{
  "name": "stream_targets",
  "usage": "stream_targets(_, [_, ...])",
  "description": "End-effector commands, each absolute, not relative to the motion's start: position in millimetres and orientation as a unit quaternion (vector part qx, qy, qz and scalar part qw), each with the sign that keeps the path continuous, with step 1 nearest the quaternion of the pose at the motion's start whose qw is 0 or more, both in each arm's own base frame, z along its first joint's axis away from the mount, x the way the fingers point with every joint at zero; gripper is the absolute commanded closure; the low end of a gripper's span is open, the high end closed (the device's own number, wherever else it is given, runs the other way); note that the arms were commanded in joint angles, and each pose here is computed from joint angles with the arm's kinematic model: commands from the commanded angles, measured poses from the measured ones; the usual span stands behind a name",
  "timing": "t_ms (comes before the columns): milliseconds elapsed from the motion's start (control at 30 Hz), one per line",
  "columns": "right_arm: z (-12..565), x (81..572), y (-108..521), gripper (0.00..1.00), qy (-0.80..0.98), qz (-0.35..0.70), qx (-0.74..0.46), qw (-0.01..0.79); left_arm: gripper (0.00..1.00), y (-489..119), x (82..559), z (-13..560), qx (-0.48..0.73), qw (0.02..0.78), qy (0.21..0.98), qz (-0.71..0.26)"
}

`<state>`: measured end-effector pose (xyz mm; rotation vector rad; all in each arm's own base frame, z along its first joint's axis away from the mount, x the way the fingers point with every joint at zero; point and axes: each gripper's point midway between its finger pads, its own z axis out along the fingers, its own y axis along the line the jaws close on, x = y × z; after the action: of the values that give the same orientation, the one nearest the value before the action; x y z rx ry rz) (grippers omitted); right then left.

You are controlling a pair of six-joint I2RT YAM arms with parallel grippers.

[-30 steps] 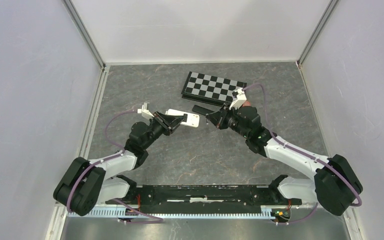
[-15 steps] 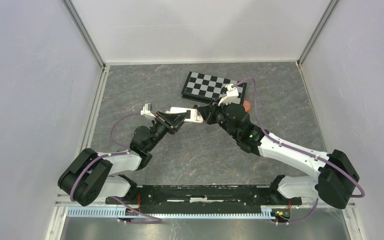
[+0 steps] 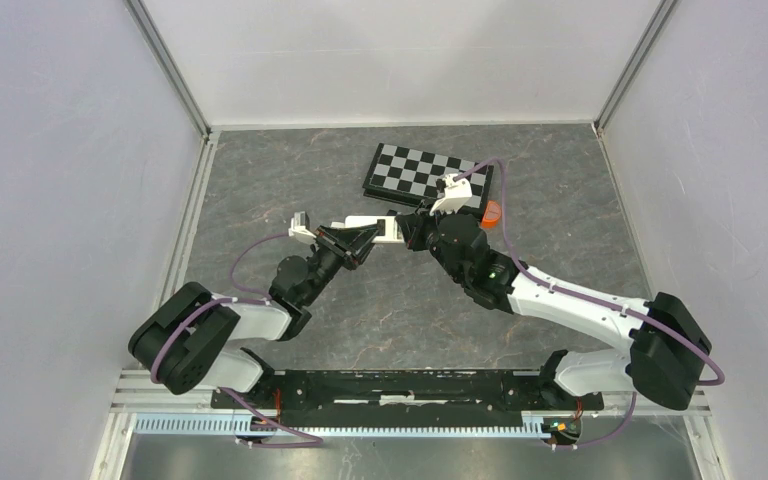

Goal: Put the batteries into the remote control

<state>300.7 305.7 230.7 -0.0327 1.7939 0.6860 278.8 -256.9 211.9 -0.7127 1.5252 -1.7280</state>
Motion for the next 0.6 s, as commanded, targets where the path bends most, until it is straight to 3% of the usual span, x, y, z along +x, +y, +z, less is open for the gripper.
stream_targets(0, [246, 306, 306, 0.91, 0.755, 0.294, 0.004, 0.586, 0.98, -255, 273, 255, -0.271, 0.368, 0.521, -0.721])
stream_targets(567, [231, 283, 301, 0.84, 0.764, 0.318, -0.011, 0.562, 0.98, -249, 275, 283, -0.259, 0.394, 0.474, -0.744])
